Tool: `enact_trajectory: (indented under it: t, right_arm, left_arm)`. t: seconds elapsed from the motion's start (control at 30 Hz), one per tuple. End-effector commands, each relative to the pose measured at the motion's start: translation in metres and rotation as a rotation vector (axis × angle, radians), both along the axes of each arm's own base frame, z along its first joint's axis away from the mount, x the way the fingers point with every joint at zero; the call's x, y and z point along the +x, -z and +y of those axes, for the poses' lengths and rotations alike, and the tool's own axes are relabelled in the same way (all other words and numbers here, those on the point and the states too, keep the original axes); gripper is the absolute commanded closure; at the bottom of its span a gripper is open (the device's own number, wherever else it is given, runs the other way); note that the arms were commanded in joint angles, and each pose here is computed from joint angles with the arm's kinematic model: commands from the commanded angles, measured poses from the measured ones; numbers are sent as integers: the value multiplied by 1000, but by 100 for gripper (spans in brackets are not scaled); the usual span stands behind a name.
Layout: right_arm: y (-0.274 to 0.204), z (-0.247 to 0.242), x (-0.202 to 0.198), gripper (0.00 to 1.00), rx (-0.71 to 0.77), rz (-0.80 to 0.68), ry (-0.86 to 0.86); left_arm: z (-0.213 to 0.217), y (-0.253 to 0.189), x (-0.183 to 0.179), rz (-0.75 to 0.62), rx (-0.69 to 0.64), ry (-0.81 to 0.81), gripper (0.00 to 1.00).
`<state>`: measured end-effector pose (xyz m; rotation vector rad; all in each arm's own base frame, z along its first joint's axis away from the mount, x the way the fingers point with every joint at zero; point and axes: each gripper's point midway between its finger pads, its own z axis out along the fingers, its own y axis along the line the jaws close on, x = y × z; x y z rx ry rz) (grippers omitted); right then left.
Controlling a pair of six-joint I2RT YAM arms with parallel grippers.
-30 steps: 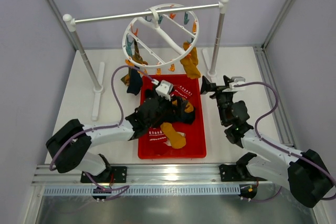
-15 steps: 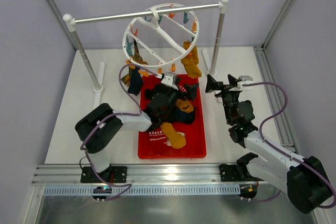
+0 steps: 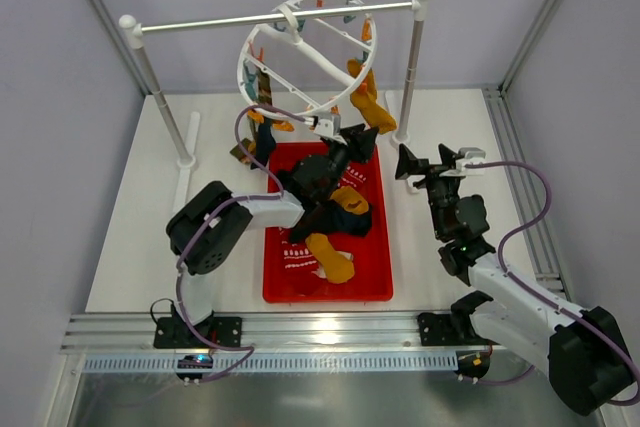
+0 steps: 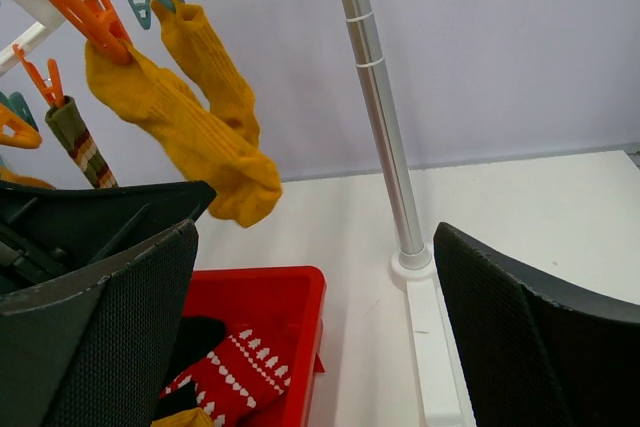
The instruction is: Remove the socks clipped to the hanger
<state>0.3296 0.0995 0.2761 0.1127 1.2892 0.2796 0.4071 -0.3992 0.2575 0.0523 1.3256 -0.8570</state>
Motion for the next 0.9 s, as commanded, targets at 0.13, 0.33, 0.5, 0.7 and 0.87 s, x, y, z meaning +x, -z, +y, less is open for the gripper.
enact_trajectory:
  t: [0.13,0.33,0.5,0.7,0.87]
  right_arm:
    - [-11,0,-4,0,22,-48,-20]
    - [-10,4,-3,0,19,-47,-36]
    - [-9,2,-5,0,16,-50,-34]
    - [-11,4,-9,1,19,-59,-51]
    - [-11,4,-9,0,18,-61,-55]
  left_arm:
    - [8,-22,-1,-59,-56,-9,93]
    - [12,-17,-8,-54,-70,8,88]
    - [13,-7,-13,-42,-122,5,21]
    - [11,3,-10,-40,-116,-95,0]
    - [12,2,3,-35,-118,-181,0]
